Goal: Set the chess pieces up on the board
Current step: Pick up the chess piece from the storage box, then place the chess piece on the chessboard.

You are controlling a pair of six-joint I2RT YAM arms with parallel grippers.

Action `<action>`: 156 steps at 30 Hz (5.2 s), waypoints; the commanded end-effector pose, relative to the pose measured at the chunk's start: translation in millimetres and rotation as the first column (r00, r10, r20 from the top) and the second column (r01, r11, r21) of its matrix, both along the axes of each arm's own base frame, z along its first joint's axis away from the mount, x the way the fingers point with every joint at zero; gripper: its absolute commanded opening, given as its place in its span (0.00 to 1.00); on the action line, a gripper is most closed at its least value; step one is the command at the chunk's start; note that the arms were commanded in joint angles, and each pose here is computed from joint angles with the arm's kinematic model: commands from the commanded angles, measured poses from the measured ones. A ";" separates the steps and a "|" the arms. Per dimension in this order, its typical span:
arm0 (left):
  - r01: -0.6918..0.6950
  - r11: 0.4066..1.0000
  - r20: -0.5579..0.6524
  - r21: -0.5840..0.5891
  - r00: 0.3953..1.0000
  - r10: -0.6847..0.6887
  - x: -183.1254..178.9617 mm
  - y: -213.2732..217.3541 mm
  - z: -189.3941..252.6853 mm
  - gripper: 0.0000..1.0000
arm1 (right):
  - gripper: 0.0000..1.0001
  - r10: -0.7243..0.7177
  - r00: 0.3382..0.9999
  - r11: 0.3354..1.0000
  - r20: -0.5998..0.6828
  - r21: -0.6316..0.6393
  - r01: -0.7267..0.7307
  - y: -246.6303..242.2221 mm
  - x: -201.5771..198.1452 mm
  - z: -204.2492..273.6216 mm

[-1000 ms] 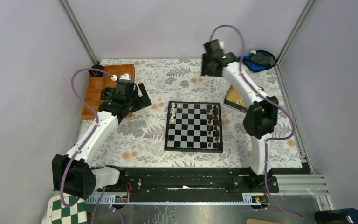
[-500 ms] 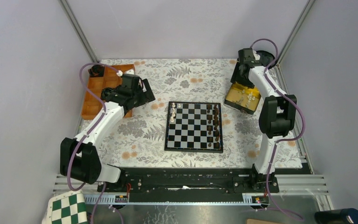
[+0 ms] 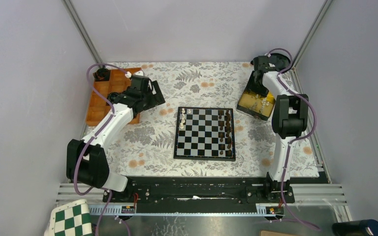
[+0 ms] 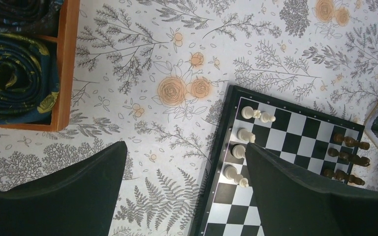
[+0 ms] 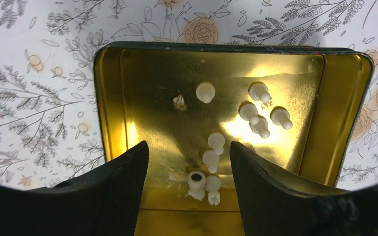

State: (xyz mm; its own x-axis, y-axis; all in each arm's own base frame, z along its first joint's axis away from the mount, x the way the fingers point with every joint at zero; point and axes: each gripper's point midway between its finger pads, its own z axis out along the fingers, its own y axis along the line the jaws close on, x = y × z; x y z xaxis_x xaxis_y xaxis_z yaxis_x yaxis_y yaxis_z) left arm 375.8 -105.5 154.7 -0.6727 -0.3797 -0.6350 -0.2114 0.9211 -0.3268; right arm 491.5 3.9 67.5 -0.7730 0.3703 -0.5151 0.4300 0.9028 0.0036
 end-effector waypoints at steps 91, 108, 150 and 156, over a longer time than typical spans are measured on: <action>0.026 0.998 0.092 -0.054 0.996 -0.021 -29.5 -4.9 29.2 0.93 | 0.00 0.405 0.902 0.912 0.153 -0.002 -0.409 173.4 -38.7 94.8; 0.013 0.999 0.104 -0.047 0.995 -0.008 -70.0 9.2 36.2 0.94 | 0.00 0.634 0.771 0.772 0.065 -0.002 -0.635 302.7 -102.6 43.1; 0.025 0.999 0.080 -0.021 0.997 -0.023 -57.5 4.6 29.8 0.94 | 0.00 0.723 0.690 0.690 -0.025 0.050 -0.722 358.1 -107.5 -13.1; 0.028 0.999 0.079 -0.020 0.997 -0.026 -58.0 4.5 28.6 0.94 | 0.00 0.719 0.694 0.695 -0.038 0.040 -0.718 353.5 -110.7 -15.1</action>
State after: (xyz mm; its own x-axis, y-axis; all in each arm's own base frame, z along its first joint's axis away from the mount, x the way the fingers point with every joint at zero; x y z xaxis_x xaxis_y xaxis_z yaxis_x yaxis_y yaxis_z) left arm 310.2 -100.2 171.5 -0.6575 -0.3814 -0.6499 -0.1759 0.9163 -0.3598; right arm 383.9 356.0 48.4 -0.8351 -0.2836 -0.4714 -0.3382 0.9405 0.0333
